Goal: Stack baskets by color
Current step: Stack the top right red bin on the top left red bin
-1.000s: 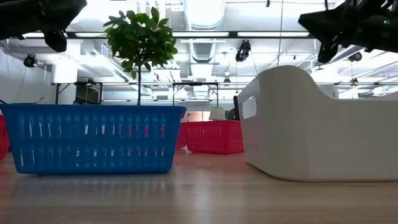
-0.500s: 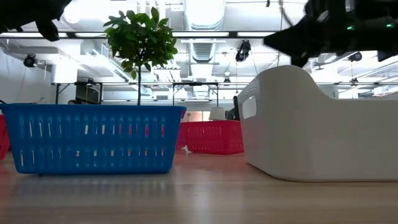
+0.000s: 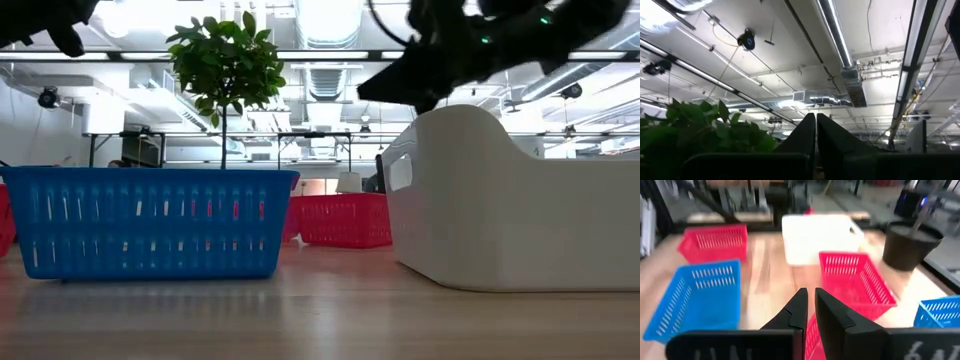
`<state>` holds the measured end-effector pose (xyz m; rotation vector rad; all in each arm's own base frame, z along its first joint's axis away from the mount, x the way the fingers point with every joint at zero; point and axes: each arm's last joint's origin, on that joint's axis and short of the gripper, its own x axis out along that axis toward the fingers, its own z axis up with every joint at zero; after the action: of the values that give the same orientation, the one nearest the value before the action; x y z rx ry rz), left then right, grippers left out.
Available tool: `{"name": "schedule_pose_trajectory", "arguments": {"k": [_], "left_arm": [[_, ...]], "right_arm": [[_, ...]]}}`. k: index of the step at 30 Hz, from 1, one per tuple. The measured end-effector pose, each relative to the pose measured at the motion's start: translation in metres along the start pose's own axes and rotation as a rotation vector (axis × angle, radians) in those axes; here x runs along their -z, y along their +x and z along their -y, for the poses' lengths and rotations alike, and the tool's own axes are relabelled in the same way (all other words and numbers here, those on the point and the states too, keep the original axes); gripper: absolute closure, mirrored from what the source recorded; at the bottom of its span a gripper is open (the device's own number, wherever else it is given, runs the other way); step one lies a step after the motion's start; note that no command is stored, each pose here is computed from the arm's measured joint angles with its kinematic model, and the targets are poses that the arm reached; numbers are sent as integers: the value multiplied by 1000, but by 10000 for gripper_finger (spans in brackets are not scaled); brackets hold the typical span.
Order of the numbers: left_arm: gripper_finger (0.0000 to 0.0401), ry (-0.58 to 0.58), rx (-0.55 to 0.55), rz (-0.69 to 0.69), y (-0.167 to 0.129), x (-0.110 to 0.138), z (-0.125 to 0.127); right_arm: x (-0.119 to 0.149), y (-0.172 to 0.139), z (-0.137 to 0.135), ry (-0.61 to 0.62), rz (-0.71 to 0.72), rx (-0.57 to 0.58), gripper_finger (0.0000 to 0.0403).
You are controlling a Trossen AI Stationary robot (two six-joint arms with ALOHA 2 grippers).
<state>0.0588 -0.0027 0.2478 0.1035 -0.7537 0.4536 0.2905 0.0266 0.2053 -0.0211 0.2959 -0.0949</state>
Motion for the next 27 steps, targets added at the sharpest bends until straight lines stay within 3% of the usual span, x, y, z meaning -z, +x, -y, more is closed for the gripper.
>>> {"name": "schedule_pose_trajectory", "arguments": {"k": [8,16,27], "left_arm": [[401,30,-12,16,0,-2,-1],[401,30,-15,12,0,-1,-1],[401,32,-12,8,0,-1,-1]], "right_arm": [[-29,19,-2,-50,-356,20,301],[-52,23,-2,-268,-714,-23,216],[-33,57,2,-582,-1036,-209,203]]}}
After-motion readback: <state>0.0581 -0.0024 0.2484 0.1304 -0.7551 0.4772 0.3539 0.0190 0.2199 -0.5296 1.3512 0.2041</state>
